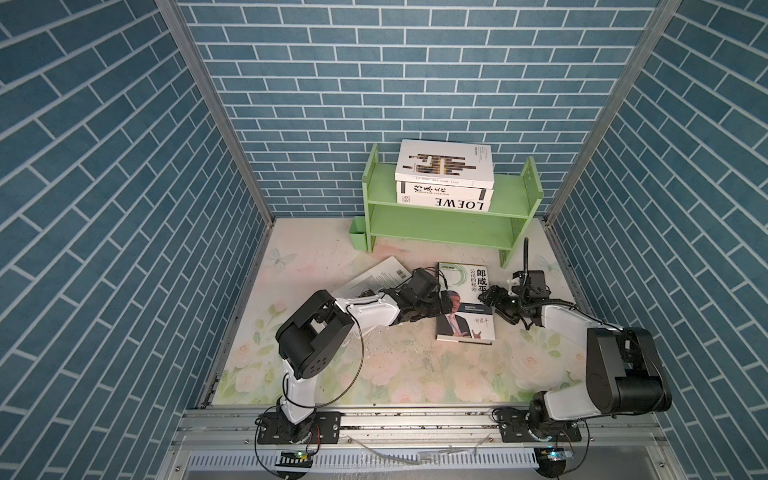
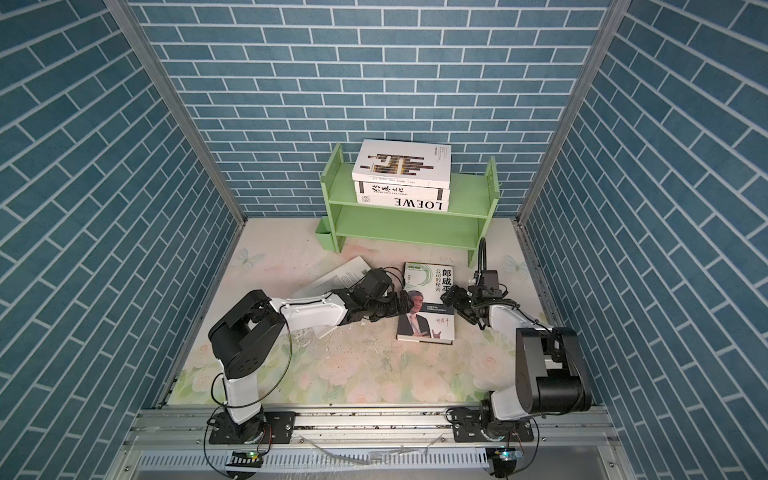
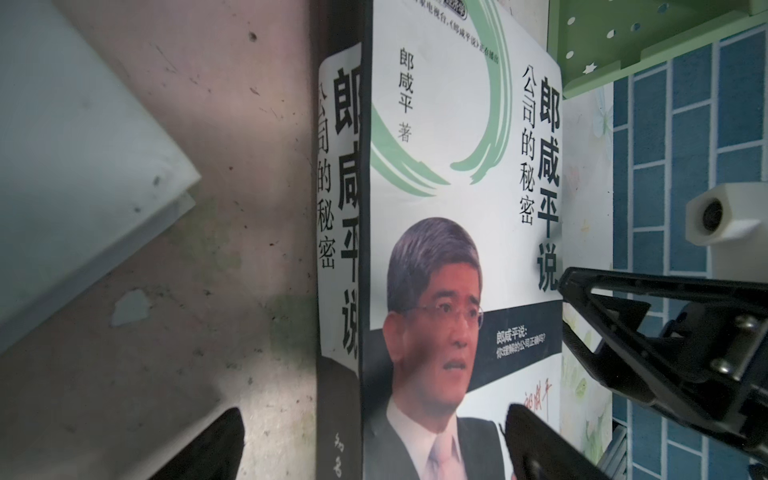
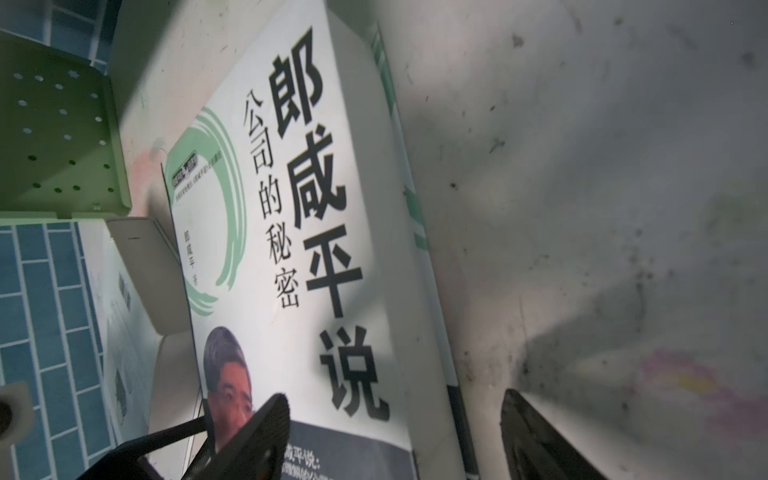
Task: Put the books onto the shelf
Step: 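Grip the portrait book with both grippers and tilt it up on edge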
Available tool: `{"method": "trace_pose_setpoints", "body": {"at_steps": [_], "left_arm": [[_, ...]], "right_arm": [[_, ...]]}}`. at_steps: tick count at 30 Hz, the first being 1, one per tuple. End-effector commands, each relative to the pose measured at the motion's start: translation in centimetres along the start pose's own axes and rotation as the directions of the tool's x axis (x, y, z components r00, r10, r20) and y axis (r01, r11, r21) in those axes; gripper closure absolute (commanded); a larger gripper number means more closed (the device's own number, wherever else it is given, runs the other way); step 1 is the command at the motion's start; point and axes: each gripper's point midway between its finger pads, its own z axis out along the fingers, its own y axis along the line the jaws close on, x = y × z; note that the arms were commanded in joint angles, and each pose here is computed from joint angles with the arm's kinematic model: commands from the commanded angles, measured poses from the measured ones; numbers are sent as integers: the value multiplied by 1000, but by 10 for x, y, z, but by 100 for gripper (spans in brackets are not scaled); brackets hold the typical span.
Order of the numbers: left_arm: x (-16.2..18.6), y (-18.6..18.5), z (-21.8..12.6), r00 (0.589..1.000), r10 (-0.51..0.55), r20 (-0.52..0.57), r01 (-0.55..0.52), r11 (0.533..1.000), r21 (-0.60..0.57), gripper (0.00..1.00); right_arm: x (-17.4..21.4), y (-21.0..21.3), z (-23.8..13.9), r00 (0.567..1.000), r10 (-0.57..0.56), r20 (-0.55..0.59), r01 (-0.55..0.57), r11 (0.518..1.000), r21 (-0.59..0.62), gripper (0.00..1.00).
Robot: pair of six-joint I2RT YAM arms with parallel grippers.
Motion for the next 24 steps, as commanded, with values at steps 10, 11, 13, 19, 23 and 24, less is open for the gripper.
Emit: {"method": "trace_pose_setpoints", "body": {"at_steps": [10, 11, 13, 19, 23, 24], "left_arm": [[23, -12, 30, 994, -28, -106, 31, 999, 26, 2], [23, -17, 31, 994, -33, -108, 39, 998, 51, 2], [20, -30, 30, 994, -34, -104, 45, 993, 112, 2], [-4, -108, 4, 994, -50, -94, 86, 895, 437, 3], [-26, -155, -34, 999, -36, -39, 52, 804, 592, 3], [-29, -163, -42, 999, -26, -25, 36, 793, 608, 3]], "right_arm": [[15, -11, 30, 995, 84, -57, -85, 996, -15, 46], [18, -12, 33, 993, 94, -66, -96, 995, -23, 47], [24, -12, 39, 990, 114, -80, -118, 992, -46, 50], [39, -14, 50, 979, 168, -115, -180, 978, -108, 57], [42, -7, 52, 974, 191, -125, -211, 963, -170, 60], [42, -5, 52, 972, 196, -128, -218, 958, -185, 60]]}}
